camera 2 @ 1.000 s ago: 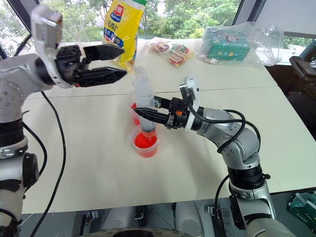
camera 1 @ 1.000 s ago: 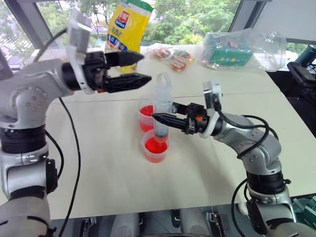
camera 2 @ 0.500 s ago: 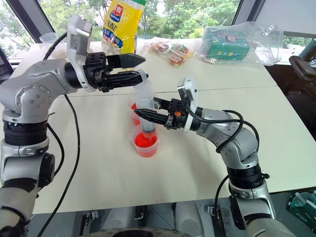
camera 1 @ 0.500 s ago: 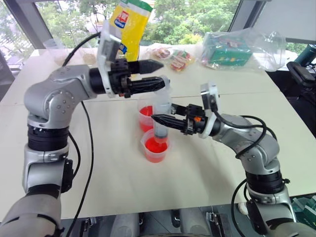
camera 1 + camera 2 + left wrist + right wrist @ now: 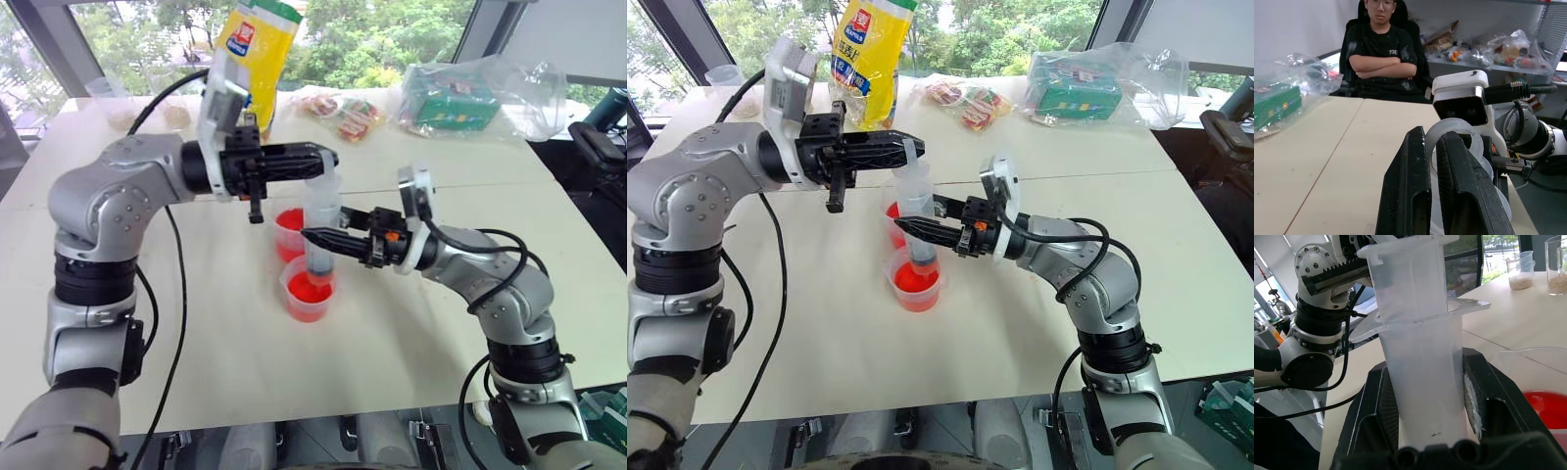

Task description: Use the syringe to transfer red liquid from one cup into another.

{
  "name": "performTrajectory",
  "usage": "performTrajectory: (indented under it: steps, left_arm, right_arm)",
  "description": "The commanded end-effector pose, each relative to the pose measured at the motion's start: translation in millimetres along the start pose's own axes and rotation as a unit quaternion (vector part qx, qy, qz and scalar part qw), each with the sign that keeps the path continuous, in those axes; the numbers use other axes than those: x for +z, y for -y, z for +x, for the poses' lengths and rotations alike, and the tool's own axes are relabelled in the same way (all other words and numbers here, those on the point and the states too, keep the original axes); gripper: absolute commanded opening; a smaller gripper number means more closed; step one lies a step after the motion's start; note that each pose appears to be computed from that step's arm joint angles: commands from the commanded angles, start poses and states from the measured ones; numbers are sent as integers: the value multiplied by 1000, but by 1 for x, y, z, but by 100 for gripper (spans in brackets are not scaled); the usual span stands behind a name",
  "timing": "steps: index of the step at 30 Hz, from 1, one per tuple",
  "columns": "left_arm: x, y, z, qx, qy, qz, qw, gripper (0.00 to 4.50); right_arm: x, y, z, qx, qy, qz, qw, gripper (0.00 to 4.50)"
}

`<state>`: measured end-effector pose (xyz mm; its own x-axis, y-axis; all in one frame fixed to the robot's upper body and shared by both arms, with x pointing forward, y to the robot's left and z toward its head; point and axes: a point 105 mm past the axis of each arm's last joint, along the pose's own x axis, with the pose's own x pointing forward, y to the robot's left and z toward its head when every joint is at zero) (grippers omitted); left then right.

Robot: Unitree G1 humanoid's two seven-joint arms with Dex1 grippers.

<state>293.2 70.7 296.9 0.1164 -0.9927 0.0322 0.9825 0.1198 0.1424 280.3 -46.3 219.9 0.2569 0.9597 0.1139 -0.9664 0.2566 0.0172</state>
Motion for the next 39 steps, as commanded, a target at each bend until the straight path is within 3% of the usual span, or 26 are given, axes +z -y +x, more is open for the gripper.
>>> performTrajectory:
  steps: [1, 11, 25, 28, 35, 39]
  left_arm:
    - [-6, 15, 4, -35, -17, 3, 999, 9]
    - [-17, 26, -4, -36, -36, -11, 999, 9]
    - [-21, 23, -18, -15, -55, -14, 998, 9]
    - [-16, 16, -25, 8, -56, -7, 998, 104]
    - [3, 0, -50, 69, -49, 13, 996, 446]
    - [7, -3, -64, 95, -45, 13, 994, 446]
  right_arm:
    - [38, -4, 1, 5, 50, -47, 998, 143]
    - [72, -13, 2, 19, 97, -39, 994, 143]
    - [70, -13, 2, 18, 99, -26, 995, 143]
    - [63, -13, 3, 17, 92, -20, 995, 143]
    - [44, -12, 4, 15, 69, -4, 998, 143]
    - [44, -11, 3, 16, 68, -1, 998, 143]
